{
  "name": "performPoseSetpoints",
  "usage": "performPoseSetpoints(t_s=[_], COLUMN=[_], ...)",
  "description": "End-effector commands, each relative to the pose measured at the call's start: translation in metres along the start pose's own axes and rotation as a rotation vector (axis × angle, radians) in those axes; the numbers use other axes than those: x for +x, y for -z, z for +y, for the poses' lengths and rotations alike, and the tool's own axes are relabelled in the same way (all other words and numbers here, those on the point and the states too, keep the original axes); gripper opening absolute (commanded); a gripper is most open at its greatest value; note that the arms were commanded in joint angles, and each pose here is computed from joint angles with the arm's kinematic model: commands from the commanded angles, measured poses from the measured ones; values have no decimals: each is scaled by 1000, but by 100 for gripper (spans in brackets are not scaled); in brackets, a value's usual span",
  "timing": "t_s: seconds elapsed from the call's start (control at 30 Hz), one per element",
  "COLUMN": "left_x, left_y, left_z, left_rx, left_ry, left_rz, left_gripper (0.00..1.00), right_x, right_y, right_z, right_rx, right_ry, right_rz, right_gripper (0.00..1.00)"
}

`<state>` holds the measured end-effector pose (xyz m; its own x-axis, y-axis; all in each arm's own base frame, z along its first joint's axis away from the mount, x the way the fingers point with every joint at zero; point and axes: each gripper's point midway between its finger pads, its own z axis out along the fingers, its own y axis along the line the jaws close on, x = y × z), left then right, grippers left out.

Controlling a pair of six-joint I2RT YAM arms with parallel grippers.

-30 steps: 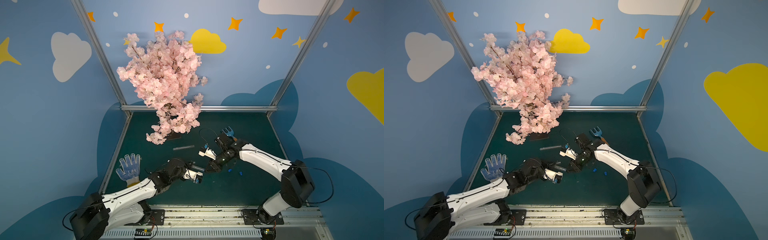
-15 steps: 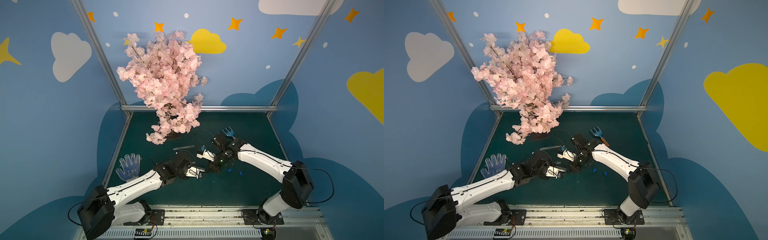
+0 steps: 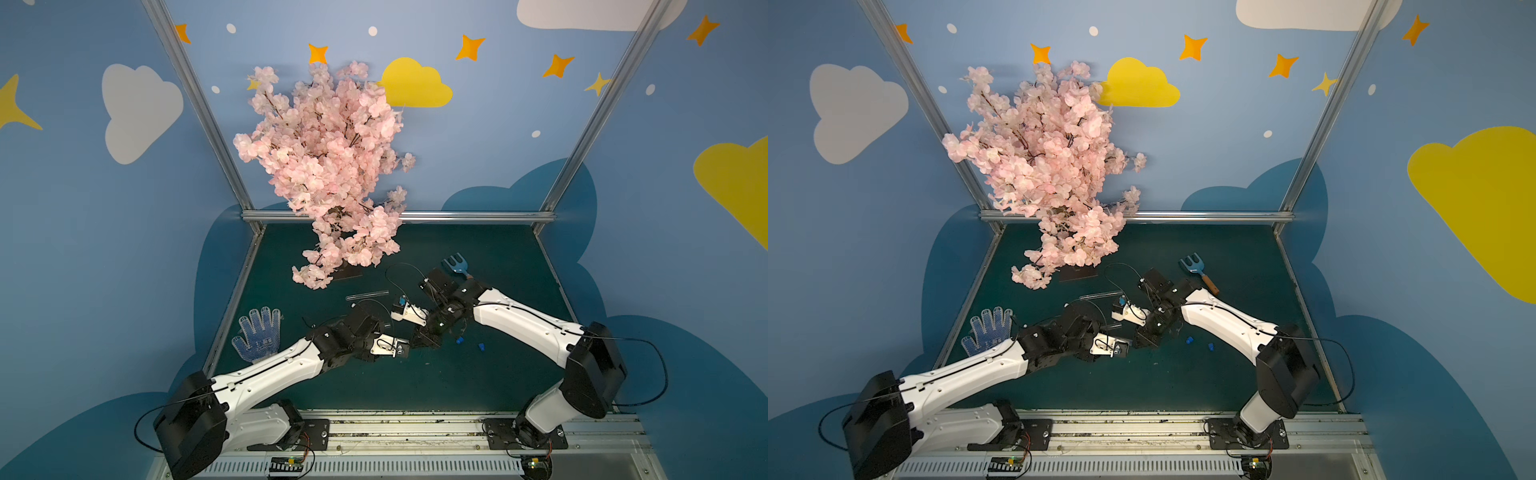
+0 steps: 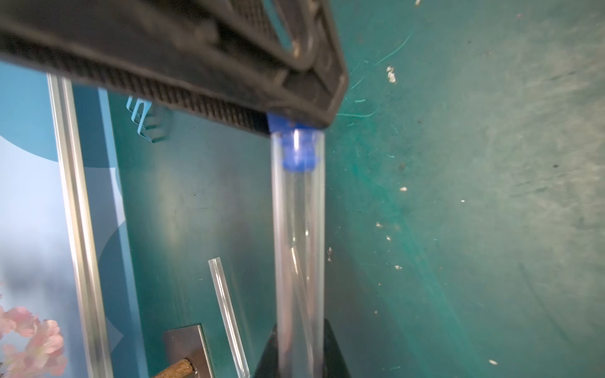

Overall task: Insert stoppers into test tubes
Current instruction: Insert the stopper into the test tube.

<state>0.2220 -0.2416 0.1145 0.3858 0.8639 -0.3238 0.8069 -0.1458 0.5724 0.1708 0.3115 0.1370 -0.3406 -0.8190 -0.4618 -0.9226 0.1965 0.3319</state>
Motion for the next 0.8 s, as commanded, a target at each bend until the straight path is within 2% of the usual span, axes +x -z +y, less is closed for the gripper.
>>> performPoseSetpoints(t_s=[0.0, 0.13, 0.27, 0.5, 0.6, 0.77], left_x=[-71, -60, -43, -22, -19, -13], left_y=[18, 11, 4, -3, -3, -3], left_z=[0, 2, -1, -7, -7, 0], left_rx=[41, 27, 38, 54, 52, 21], left_ry=[-23, -19, -25, 0, 21, 102], left_rz=[-337, -279, -200, -140, -139, -146], left_gripper=[2, 2, 3, 2, 2, 2], right_x=[-102, -99, -91, -83, -84, -78], right_y=[32, 31, 30, 38, 48, 77], right_z=[12, 12, 7, -1, -11, -49], right_rx=[14, -4, 10, 38, 67, 140], right_ry=[258, 242, 231, 197, 153, -102], right_rz=[-372, -374, -353, -357, -391, -475], right_gripper=[10, 16, 29, 48, 49, 46])
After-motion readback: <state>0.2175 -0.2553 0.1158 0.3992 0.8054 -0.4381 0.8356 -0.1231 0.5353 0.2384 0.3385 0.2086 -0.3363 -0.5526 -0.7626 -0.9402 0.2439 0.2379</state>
